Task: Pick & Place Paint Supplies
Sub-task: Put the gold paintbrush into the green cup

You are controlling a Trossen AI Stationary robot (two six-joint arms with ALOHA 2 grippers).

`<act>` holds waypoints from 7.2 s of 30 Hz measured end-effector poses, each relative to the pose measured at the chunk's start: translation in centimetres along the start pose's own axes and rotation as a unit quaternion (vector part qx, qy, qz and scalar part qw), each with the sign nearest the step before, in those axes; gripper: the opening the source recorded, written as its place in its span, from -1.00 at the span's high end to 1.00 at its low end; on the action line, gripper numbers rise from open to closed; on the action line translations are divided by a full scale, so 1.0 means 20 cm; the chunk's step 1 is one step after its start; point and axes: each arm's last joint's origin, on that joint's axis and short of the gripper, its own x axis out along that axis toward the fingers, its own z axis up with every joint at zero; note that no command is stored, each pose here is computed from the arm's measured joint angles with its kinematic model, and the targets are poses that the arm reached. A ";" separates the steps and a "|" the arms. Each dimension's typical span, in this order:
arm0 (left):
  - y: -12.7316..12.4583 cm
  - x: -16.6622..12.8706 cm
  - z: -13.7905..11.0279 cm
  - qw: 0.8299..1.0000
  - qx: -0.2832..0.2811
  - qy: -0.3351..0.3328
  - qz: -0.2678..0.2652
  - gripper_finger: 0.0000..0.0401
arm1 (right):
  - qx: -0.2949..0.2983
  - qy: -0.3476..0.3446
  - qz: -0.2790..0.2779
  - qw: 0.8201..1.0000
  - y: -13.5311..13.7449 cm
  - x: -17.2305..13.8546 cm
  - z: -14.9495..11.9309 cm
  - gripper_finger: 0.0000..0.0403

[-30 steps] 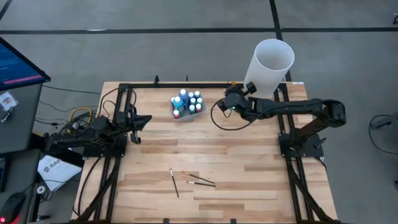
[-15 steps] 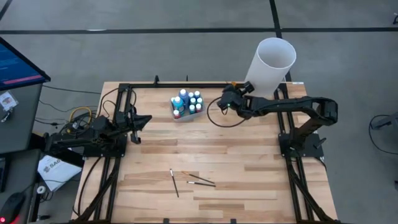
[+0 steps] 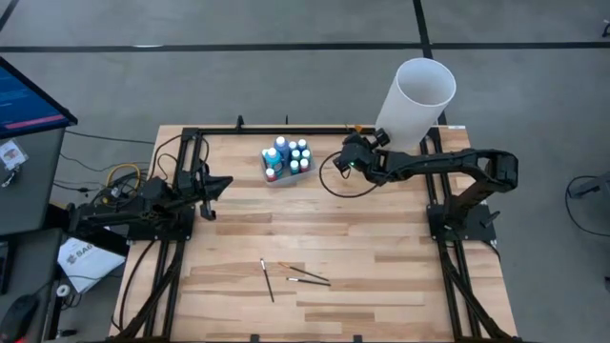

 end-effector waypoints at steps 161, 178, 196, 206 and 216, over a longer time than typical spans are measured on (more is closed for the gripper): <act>0.00 0.00 0.03 1.000 -0.005 -0.030 0.000 0.99 | -0.064 -0.125 -0.195 0.971 0.22 -0.50 0.29 1.00; 0.00 0.00 0.03 1.000 -0.005 -0.030 0.000 0.99 | -0.220 -0.123 0.130 0.959 0.53 -0.40 0.59 1.00; 0.00 0.00 0.03 0.999 -0.005 -0.032 0.000 0.99 | -0.023 -0.338 -0.030 0.940 0.09 -0.41 0.23 1.00; 0.00 0.00 0.03 0.999 -0.006 -0.033 0.000 0.99 | -0.030 -0.319 -0.080 0.944 0.08 -0.27 0.14 1.00; 0.00 0.00 0.03 0.999 -0.006 -0.033 0.000 0.99 | -0.016 -0.299 -0.101 0.949 0.11 -0.10 0.04 1.00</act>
